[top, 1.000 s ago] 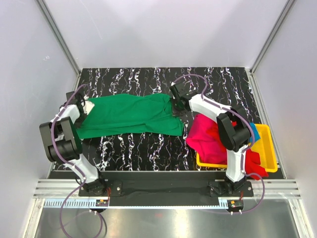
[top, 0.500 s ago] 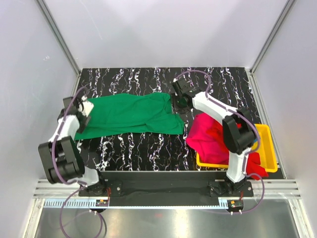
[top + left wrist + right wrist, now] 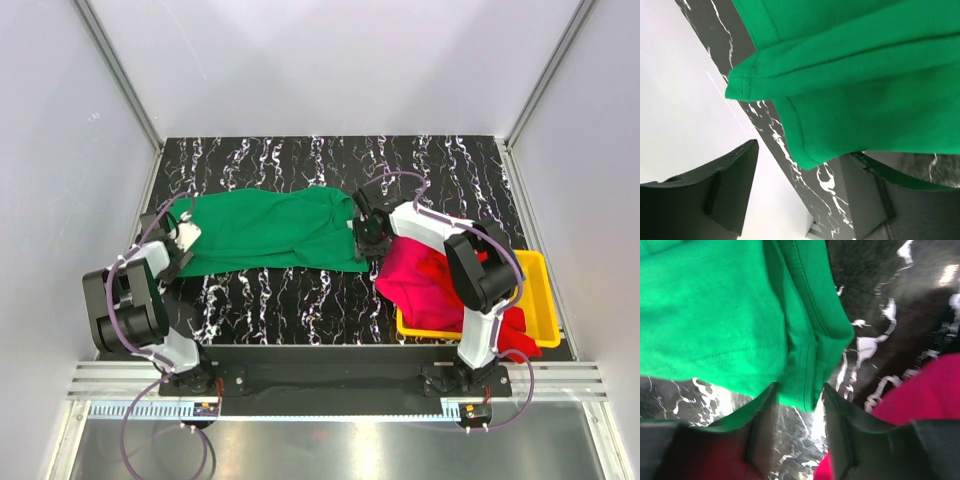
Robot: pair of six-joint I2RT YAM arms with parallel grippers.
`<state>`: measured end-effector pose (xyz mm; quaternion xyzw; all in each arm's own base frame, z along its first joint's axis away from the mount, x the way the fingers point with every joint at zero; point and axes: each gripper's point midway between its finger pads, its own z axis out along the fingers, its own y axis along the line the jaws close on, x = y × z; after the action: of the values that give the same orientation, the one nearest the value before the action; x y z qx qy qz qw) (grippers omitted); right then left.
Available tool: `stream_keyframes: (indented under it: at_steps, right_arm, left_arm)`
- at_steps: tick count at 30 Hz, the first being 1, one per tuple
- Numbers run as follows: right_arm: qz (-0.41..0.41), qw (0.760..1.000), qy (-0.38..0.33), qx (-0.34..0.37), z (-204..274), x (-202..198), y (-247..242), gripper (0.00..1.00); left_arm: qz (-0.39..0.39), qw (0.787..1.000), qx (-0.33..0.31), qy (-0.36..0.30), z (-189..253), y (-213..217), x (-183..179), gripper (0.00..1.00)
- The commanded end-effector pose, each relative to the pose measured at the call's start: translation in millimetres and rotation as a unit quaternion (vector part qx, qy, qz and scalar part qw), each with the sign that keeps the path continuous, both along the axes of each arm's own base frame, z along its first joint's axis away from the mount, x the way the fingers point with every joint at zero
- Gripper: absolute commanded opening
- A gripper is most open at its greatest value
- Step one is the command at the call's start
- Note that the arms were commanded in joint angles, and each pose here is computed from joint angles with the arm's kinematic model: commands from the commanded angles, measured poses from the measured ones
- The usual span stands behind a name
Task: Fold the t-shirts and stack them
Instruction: Fold the tshirt
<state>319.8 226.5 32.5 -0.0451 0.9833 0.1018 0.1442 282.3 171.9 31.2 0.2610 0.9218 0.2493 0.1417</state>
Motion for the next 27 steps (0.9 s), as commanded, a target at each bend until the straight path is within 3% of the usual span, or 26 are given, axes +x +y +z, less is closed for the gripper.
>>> stream_keyframes:
  at_steps: [1, 2, 4, 7, 8, 9, 15, 19, 27]
  right_arm:
    - [-0.008, 1.0, 0.003, 0.026, -7, 4, 10, 0.39]
    - [-0.008, 1.0, 0.002, 0.027, -7, 5, 11, 0.32]
    - [-0.011, 1.0, 0.0, 0.028, -7, 6, 10, 0.16]
    - [-0.012, 1.0, 0.0, 0.026, -5, 5, 8, 0.0]
    - [-0.013, 1.0, 0.0, 0.024, -5, 5, 7, 0.0]
    - [-0.013, 1.0, -0.001, 0.021, -4, 4, 5, 0.0]
    - [-0.018, 1.0, -0.007, -0.002, 9, -3, -19, 0.0]
    - [-0.015, 1.0, -0.004, -0.004, 17, -16, -27, 0.0]
    - [-0.018, 0.999, 0.024, 0.012, 29, -56, -37, 0.0]
  left_arm:
    - [-0.02, 0.999, 0.013, -0.041, 6, 3, 24, 0.66]
    - [-0.024, 0.999, 0.013, -0.039, 2, 1, 21, 0.57]
    - [-0.033, 0.998, 0.018, -0.048, 1, 1, 24, 0.49]
    - [-0.041, 0.998, 0.01, -0.053, -1, -2, 26, 0.3]
    - [-0.042, 0.998, 0.009, -0.054, 0, -2, 28, 0.24]
    - [-0.041, 0.997, 0.011, -0.057, 1, -1, 29, 0.0]
    - [-0.008, 0.996, 0.036, -0.077, 28, 28, 26, 0.0]
    - [-0.027, 0.995, 0.039, -0.086, 49, 29, 13, 0.0]
    - [-0.091, 0.995, 0.035, 0.007, 24, 12, -49, 0.0]
